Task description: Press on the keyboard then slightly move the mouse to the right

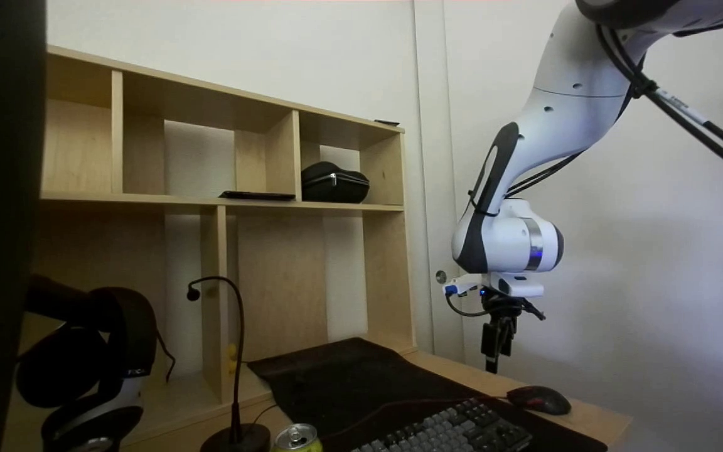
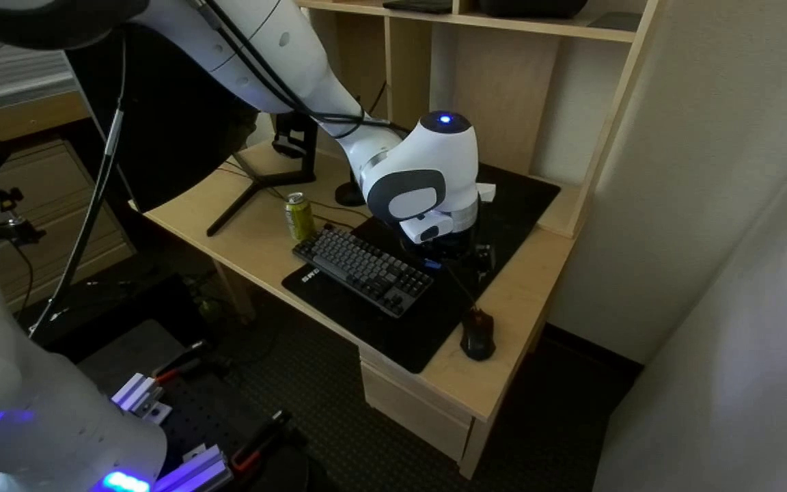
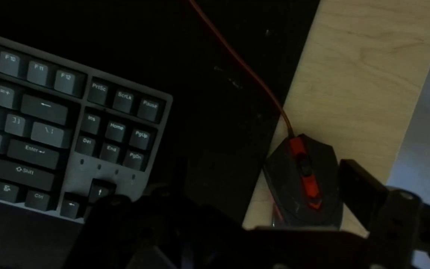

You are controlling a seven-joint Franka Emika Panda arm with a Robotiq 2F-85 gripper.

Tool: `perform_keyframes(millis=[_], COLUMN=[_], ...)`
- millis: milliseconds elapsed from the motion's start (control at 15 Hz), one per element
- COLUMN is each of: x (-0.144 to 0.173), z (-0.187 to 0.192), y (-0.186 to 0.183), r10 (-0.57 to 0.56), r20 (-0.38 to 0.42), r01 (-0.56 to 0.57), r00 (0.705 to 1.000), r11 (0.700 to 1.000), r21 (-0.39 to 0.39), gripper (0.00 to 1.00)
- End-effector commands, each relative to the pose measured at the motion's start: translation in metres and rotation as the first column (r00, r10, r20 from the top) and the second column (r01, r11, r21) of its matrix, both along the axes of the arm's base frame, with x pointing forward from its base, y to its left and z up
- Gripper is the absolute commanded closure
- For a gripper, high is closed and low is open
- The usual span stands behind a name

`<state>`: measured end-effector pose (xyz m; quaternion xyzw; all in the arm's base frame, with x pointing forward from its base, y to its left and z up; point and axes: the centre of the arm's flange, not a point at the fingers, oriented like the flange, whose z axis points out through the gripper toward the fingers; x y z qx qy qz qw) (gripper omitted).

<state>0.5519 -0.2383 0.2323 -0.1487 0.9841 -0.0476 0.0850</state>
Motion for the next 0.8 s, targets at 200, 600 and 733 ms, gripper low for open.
perform_keyframes(millis=[200,600,733], x=[0.002,-0.025,-0.028], z=[-0.006,-0.027,-0.029], y=[-0.002,-0.004,-0.005], r10=[-0.062,-0.235,-0.240], r20=[-0.036,-0.080,-0.087], r01=[0.064,0.245,0.251], r00=[0.997,0.969,0.967], r11=[0.996,0.956,0.954], r21=[0.063,0.162,0.162], gripper=[0.00,0.00,0.00])
